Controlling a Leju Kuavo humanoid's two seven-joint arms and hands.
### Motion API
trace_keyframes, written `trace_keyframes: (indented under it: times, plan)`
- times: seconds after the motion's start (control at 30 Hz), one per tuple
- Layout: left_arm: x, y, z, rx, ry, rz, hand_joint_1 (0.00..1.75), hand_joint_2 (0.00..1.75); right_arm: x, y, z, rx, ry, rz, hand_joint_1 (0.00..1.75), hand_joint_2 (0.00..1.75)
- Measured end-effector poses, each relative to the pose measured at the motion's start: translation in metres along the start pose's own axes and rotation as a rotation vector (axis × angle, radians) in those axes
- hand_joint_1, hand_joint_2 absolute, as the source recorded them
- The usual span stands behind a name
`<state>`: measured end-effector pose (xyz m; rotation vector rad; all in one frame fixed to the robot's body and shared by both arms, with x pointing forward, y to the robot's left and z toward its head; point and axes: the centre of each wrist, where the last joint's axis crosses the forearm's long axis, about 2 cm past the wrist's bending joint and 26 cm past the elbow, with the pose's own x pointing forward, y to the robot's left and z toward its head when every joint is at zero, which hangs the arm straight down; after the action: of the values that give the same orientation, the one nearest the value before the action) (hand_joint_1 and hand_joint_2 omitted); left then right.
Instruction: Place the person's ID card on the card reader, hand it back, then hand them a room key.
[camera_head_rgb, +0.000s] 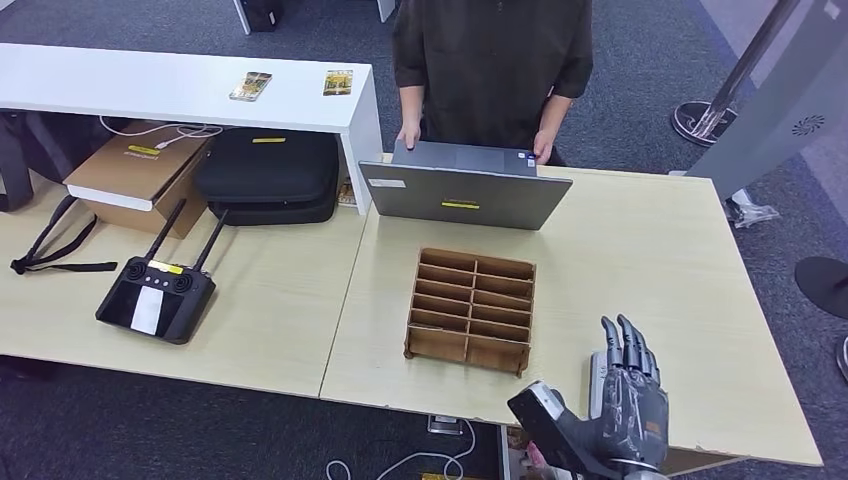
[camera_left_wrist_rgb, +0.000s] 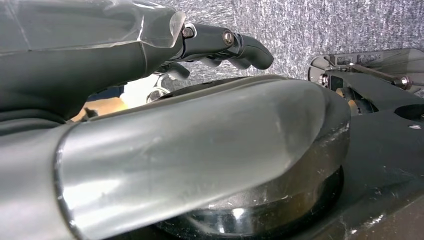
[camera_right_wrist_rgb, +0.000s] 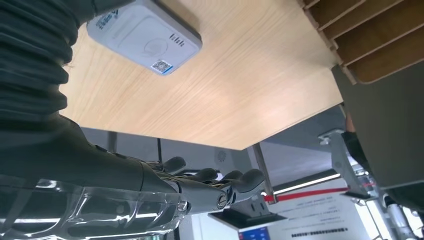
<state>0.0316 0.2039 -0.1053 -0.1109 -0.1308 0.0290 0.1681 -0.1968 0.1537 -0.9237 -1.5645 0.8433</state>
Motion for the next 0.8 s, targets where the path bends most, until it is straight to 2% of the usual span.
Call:
trace_keyframes:
  times: [0.8]
  plan:
    - [-0.0002, 0.0003, 0.0, 0.0, -0.003, -0.005, 0.0, 0.0, -0.0006, 0.0107, -0.0083, 0.071, 0.002, 0.004, 0.0, 1.75]
